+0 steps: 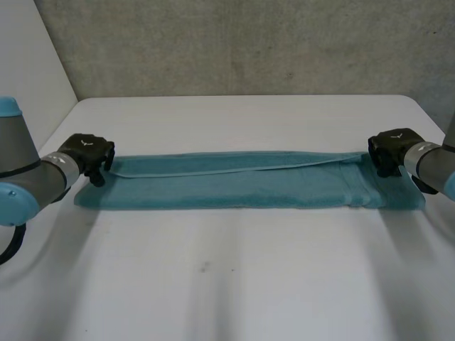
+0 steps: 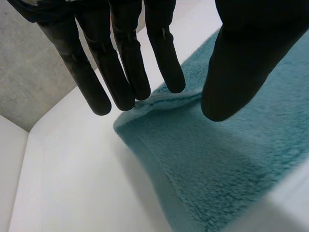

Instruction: Fold the laundry

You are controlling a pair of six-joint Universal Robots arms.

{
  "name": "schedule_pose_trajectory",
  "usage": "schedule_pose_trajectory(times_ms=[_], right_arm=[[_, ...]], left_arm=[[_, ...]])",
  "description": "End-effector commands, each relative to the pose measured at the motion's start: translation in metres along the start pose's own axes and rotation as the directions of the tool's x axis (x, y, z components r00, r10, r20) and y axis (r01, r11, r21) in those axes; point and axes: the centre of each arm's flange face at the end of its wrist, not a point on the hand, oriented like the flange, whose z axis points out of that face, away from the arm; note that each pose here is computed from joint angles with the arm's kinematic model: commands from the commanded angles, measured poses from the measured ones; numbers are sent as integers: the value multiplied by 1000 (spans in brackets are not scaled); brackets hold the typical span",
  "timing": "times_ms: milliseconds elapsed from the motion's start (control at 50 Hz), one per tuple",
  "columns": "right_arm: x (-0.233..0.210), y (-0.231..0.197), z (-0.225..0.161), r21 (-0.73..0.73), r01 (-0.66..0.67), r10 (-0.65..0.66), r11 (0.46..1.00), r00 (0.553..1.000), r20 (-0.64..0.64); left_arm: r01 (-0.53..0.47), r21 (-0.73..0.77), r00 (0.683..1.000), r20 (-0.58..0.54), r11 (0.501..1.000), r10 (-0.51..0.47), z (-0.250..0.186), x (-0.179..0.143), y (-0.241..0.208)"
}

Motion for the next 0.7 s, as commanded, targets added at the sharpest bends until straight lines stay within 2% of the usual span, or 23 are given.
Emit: schedule_pose_trajectory(times_ms=[20, 140, 260, 380, 460, 700], right_arm=[[19, -13, 15, 43, 7, -2, 999, 993, -114], [26, -23, 12, 86, -32, 46, 996, 986, -162], [31, -33, -17, 88, -82, 95, 993, 983, -156], [17, -33, -52, 102, -70, 78, 992, 994, -82], [25, -22, -67, 95, -88, 96, 992, 991, -91], [15, 13, -73, 50, -109, 113, 993, 990, -88]], left_arm=[[-52, 62, 998, 41, 997, 49, 16, -6, -6], [-96, 166, 990, 123, 981, 76, 9, -20, -31], [-110, 198, 983, 168, 974, 77, -11, -23, -42], [-101, 175, 986, 147, 979, 76, -33, -16, -38], [-93, 154, 989, 125, 984, 74, -42, -9, -32], [-68, 73, 996, 68, 995, 63, -26, -1, -8]])
